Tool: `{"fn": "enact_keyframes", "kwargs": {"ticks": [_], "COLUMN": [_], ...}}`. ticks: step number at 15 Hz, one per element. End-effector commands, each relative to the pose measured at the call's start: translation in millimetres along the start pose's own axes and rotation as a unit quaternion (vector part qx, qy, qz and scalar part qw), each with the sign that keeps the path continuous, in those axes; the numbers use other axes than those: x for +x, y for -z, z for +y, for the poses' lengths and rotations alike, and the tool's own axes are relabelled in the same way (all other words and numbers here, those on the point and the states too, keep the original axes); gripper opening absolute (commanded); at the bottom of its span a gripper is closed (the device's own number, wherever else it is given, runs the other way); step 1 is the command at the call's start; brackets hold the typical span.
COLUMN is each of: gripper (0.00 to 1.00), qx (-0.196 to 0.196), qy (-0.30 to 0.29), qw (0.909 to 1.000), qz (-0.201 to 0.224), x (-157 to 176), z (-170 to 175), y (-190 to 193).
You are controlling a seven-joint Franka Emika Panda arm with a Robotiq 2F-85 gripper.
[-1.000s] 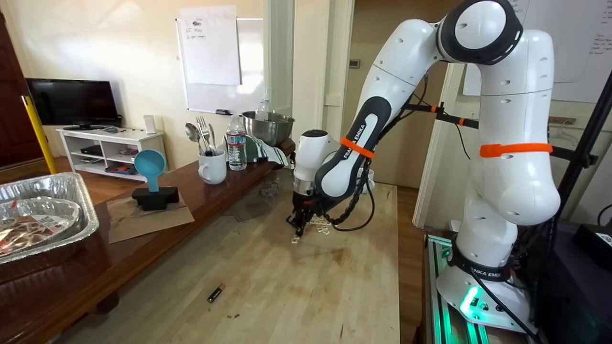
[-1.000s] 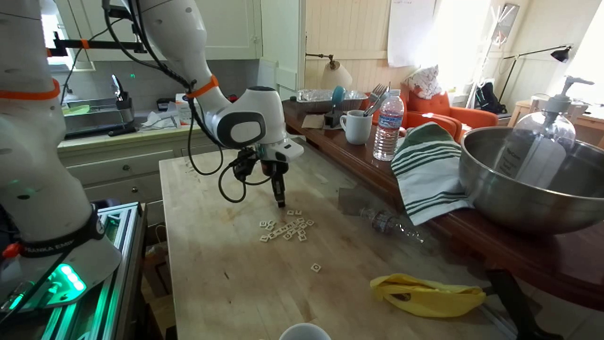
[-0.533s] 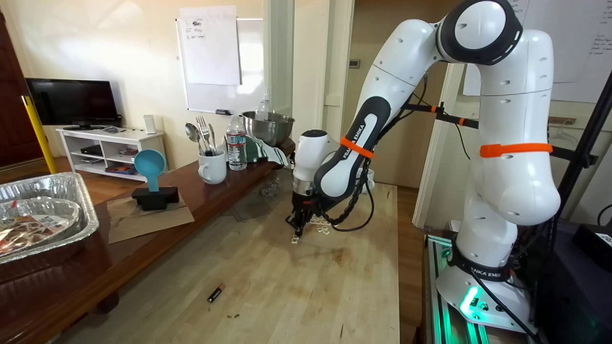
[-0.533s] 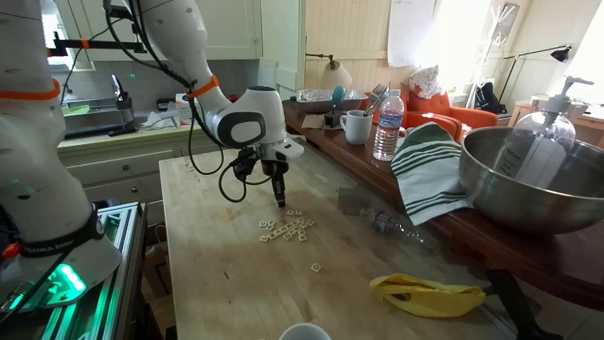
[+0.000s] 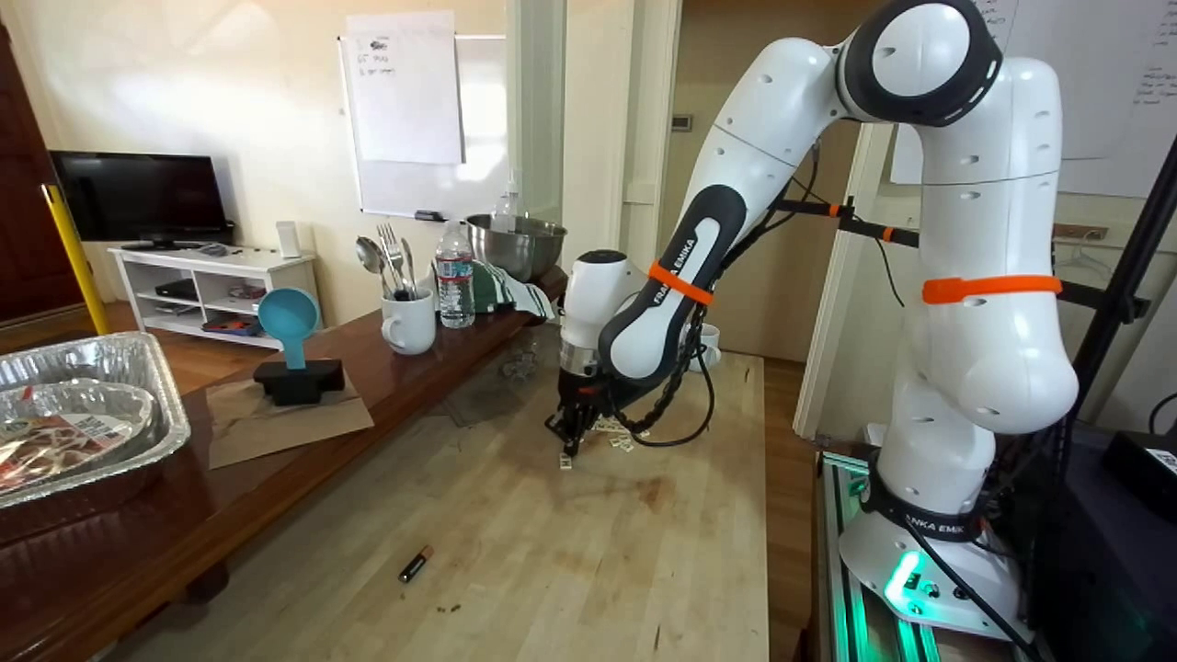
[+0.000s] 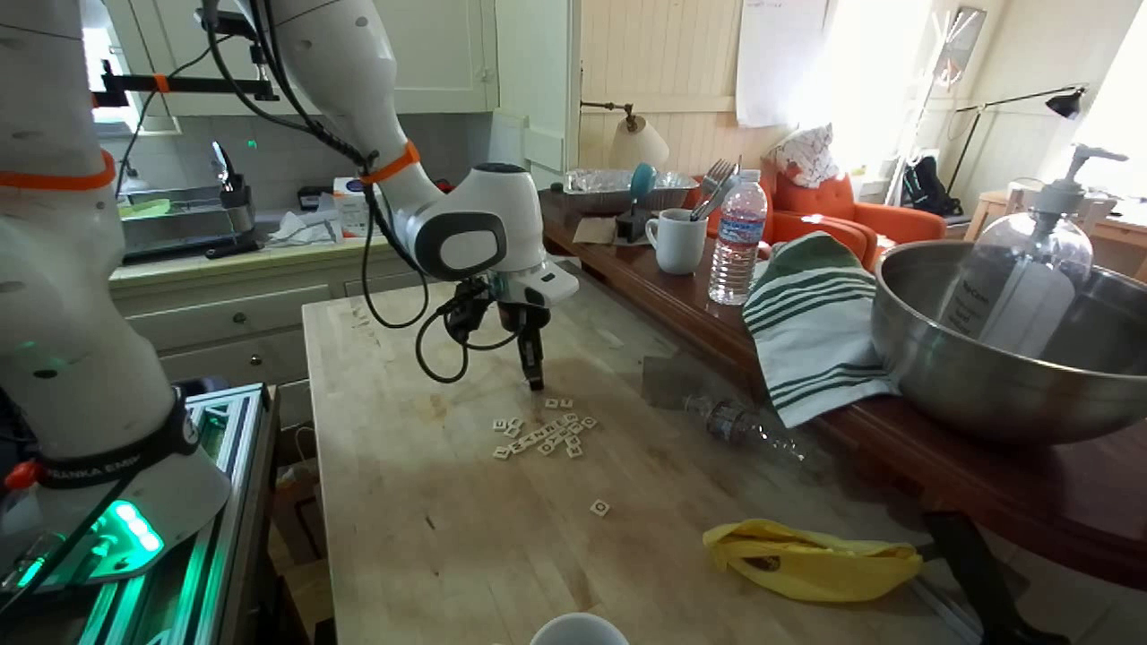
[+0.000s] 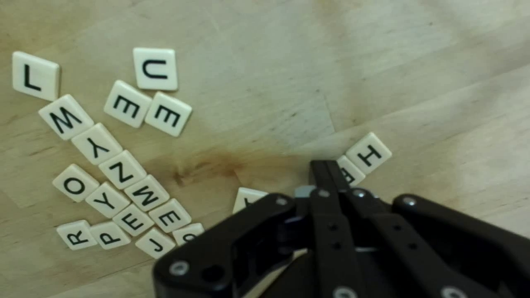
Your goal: Align the small blocks on the table
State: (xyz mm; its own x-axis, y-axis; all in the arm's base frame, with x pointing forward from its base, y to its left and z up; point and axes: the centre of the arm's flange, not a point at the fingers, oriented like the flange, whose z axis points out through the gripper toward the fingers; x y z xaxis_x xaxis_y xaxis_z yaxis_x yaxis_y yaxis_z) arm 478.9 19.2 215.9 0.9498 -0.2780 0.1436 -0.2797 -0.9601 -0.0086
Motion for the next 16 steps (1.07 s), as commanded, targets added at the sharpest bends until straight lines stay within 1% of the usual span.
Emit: {"fn": "enact_keyframes", "kwargs": {"ticks": [1,10,16], "gripper": [0.0,0.0,0.0], "qx": [-0.007,-0.019,-0.025], "qy": [-0.002,0.01,0.007], "qw": [0.9999,0.9996,0.9997], "qz": [-0.016,-0.018,0.001], "x": [-2.6,-11.1,-9.9], "z": [-4.4,-3.8,3.4], "y": [-5.9,10.4,20.7]}}
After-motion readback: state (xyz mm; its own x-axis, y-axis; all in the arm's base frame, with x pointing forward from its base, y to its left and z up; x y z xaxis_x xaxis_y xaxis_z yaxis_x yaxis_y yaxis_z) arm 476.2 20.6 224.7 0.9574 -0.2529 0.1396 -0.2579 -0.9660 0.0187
